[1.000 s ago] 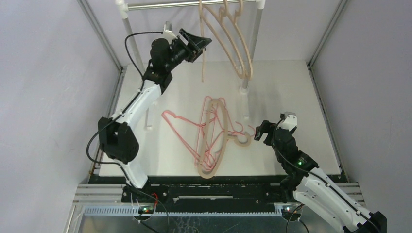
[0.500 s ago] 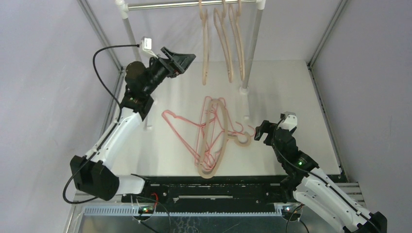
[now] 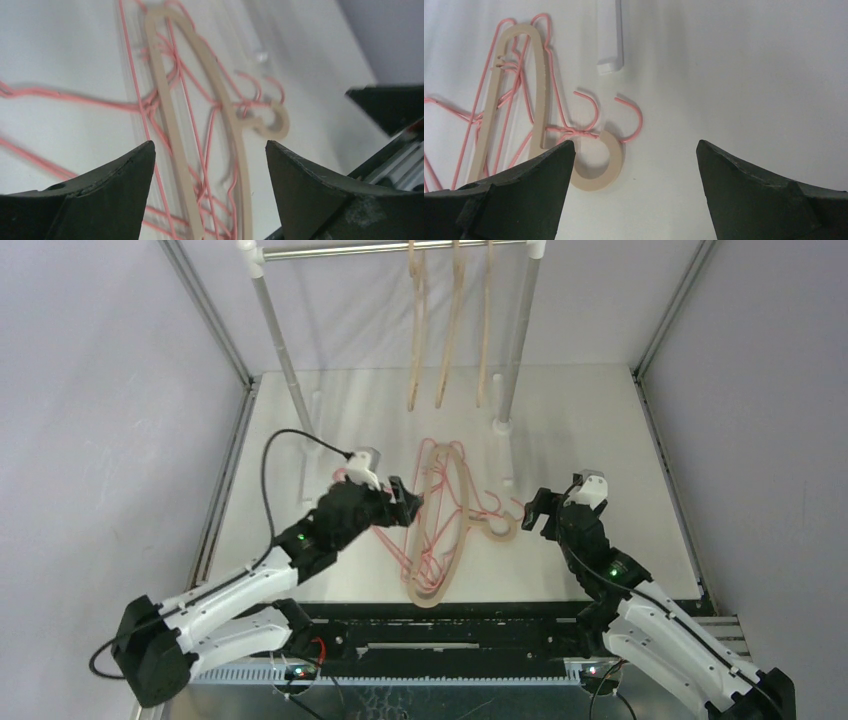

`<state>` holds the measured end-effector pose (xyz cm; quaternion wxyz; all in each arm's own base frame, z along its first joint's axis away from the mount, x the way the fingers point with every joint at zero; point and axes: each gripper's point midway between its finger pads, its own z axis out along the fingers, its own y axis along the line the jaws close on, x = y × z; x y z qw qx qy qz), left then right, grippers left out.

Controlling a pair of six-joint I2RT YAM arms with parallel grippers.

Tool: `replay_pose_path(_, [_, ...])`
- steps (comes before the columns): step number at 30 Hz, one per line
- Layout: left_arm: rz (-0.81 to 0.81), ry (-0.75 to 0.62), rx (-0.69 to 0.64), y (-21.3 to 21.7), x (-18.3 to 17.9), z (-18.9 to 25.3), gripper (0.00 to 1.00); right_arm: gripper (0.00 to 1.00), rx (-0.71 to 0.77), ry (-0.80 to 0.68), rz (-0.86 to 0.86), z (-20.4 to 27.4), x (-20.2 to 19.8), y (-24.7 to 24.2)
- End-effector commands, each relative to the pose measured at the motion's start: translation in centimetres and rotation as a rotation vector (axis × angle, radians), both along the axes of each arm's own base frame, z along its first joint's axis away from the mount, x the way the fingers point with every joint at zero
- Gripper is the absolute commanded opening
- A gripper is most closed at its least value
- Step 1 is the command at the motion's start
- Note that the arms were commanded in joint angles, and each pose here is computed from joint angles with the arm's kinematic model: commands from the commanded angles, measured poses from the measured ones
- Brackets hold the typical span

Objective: Organize the hangers

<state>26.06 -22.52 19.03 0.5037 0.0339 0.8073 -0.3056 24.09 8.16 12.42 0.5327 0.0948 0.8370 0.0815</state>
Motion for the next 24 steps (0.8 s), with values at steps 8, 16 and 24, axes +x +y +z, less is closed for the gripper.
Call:
replay_pose_path(8, [0.04,0.018,0.347,-4.3,-2.6,-5.3,0.76,0.99,0.088,-0.07,-0.009,2.6,0.5,0.8])
replay_pose_path(16, [-0.089,0.061,0.485,-10.9,-4.2,-9.5,0.72,0.99,0.084,-0.07,-0.035,2.6,0.2,0.1])
replay_pose_path(24, [-0.145,0.088,0.546,-12.2,-4.6,-12.3,0.68,0.99,0.089,-0.065,-0.045,2.3,0.1,0.0])
